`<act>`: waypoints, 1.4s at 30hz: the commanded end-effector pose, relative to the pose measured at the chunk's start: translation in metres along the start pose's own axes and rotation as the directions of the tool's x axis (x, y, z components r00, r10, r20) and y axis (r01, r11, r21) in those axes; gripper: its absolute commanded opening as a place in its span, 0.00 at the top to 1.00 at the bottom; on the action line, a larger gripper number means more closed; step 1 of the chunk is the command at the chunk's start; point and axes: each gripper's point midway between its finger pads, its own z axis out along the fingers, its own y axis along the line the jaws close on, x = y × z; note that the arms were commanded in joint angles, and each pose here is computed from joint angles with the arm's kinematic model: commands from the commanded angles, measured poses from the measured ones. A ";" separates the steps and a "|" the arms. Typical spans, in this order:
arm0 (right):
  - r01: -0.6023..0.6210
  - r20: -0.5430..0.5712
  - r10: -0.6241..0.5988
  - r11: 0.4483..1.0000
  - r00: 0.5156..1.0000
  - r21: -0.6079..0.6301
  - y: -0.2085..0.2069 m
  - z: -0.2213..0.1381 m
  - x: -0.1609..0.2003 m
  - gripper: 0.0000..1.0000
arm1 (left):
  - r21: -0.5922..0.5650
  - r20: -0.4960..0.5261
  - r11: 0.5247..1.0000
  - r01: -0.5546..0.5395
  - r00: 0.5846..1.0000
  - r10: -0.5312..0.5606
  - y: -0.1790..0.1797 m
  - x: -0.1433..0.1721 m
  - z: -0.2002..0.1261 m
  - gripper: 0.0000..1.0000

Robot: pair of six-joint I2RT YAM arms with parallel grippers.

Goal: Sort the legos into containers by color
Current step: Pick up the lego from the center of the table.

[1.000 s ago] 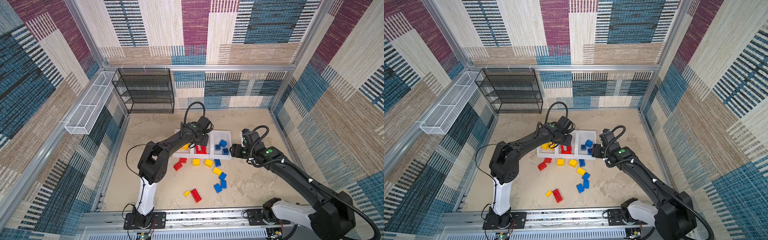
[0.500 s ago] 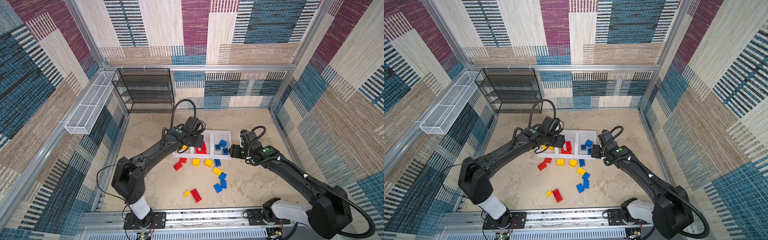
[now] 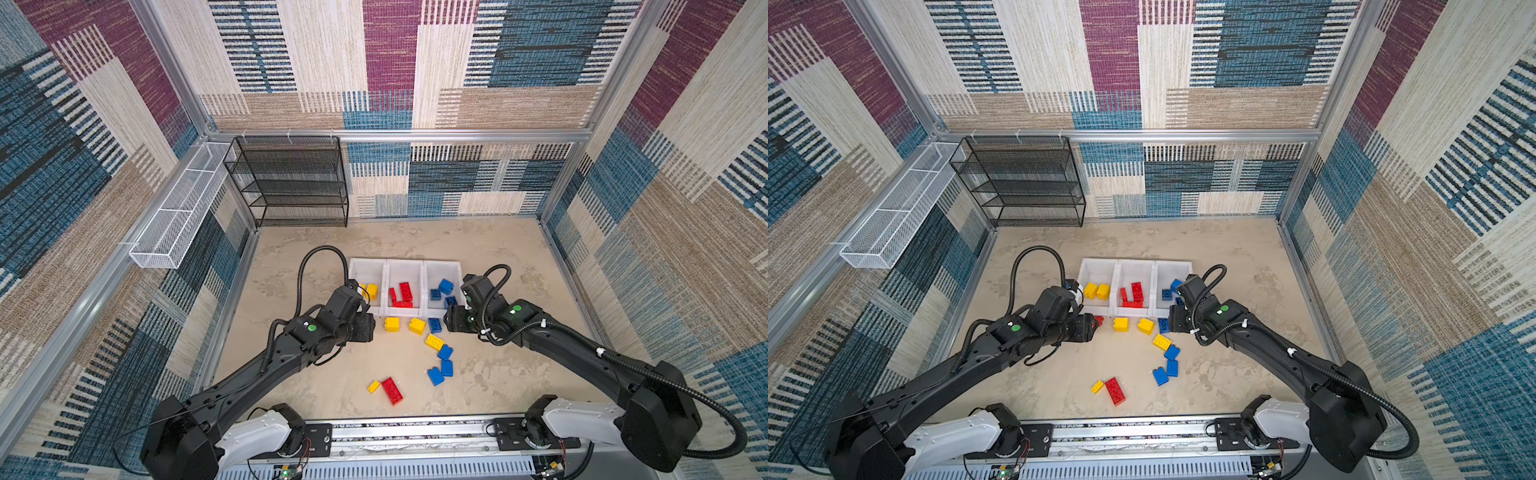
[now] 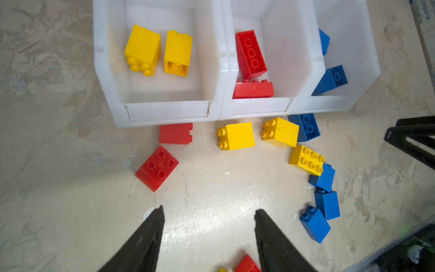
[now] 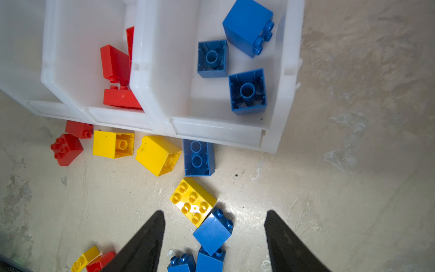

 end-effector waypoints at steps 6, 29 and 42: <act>-0.024 -0.009 0.024 1.000 1.000 0.001 0.016 0.012 0.003 0.30 | 0.023 0.053 0.998 0.053 0.997 -0.054 0.006 0.004 -0.011 0.35; 0.026 -0.132 -0.020 0.999 0.991 0.044 0.028 0.051 0.040 0.29 | 0.044 0.013 0.994 0.098 0.995 -0.099 0.016 0.034 -0.004 0.35; 0.302 -0.146 -0.297 0.953 0.944 0.016 0.034 0.056 0.038 0.29 | 0.042 -0.004 0.993 0.112 0.994 -0.112 0.017 0.040 -0.003 0.35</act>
